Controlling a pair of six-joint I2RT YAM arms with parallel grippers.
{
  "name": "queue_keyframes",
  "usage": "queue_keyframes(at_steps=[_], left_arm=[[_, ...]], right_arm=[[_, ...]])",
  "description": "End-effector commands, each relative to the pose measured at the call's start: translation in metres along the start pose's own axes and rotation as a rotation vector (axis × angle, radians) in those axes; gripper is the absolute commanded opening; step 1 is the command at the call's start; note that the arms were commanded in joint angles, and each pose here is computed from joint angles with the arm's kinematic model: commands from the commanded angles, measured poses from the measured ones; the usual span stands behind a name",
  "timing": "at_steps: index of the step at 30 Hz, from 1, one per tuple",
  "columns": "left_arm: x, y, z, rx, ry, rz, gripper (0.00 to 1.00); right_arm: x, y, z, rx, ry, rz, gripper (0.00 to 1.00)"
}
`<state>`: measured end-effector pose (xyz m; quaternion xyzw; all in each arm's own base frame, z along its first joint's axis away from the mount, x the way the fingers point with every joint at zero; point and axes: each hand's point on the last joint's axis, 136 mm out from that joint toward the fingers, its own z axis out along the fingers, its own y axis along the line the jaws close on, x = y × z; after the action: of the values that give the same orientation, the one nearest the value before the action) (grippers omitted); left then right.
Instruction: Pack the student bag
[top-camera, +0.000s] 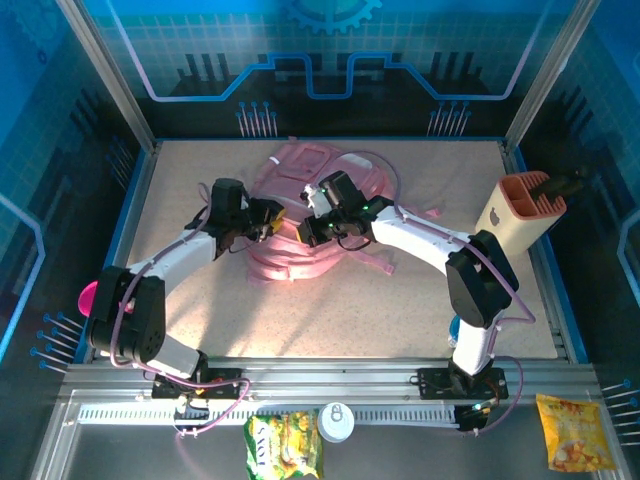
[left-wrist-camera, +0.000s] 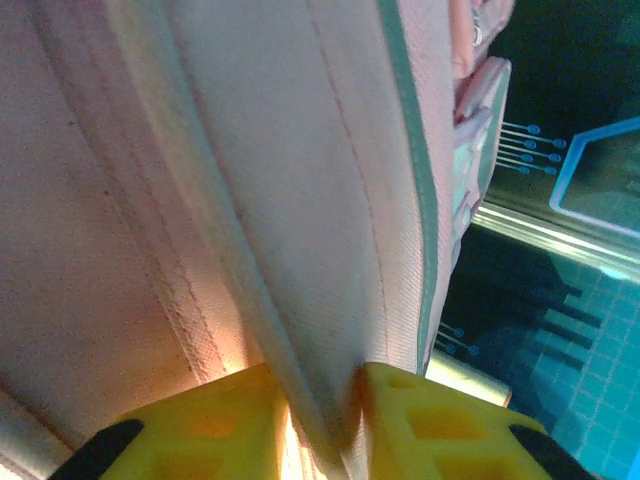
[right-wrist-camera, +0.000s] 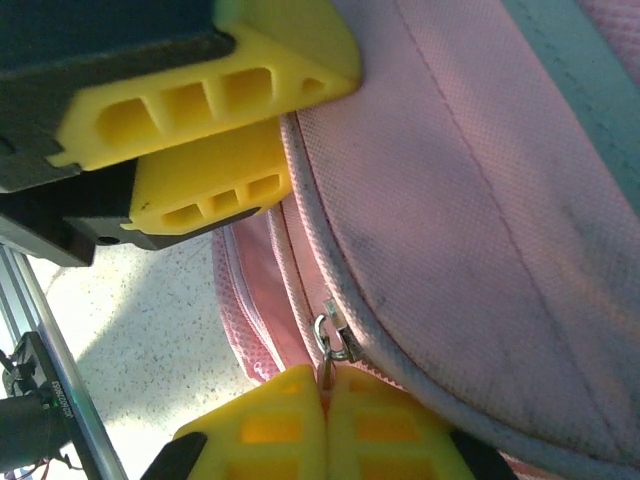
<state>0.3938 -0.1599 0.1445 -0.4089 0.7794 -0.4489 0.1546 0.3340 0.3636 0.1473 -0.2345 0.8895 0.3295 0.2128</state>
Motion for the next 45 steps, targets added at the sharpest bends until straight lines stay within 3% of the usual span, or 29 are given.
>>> queue_keyframes(at_steps=[1,7,17,23,25,27,29,33,39,40,45], left_arm=[[-0.004,-0.010,0.003,0.036,-0.021,0.005,0.16],[-0.009,-0.005,0.002,0.013,-0.030,0.029,0.00],[-0.008,-0.001,0.001,-0.012,-0.004,0.066,0.00],[0.009,-0.007,0.010,-0.005,0.108,0.107,0.01],[0.008,-0.009,0.006,-0.016,0.098,0.141,0.06],[0.005,-0.013,0.000,-0.036,0.079,0.190,0.21],[0.001,-0.020,-0.010,-0.058,0.046,0.251,0.46],[-0.020,-0.028,-0.037,-0.134,-0.095,0.388,0.64],[-0.064,-0.042,-0.098,-0.265,-0.441,0.648,0.95],[-0.073,-0.042,-0.109,-0.292,-0.506,0.682,0.99],[-0.114,-0.019,-0.156,-0.447,-0.824,0.777,0.99]], right_arm=[[-0.005,0.010,-0.007,0.005,-0.028,-0.041,0.00],[0.012,-0.046,-0.028,0.262,-0.015,-0.044,0.00],[-0.008,-0.111,-0.058,0.429,-0.039,0.029,0.00],[-0.027,-0.139,-0.074,0.474,-0.072,0.123,0.00],[-0.030,-0.142,-0.083,0.483,-0.096,0.126,0.00],[-0.032,-0.139,-0.090,0.466,-0.108,0.114,0.02],[-0.036,-0.123,-0.100,0.405,-0.131,0.073,0.21],[-0.049,-0.098,-0.133,0.362,-0.269,0.019,0.54],[-0.051,-0.119,-0.198,0.598,-0.486,0.010,0.99],[-0.048,-0.127,-0.208,0.648,-0.512,0.019,1.00],[-0.020,-0.177,-0.243,0.911,-0.569,0.086,1.00]])
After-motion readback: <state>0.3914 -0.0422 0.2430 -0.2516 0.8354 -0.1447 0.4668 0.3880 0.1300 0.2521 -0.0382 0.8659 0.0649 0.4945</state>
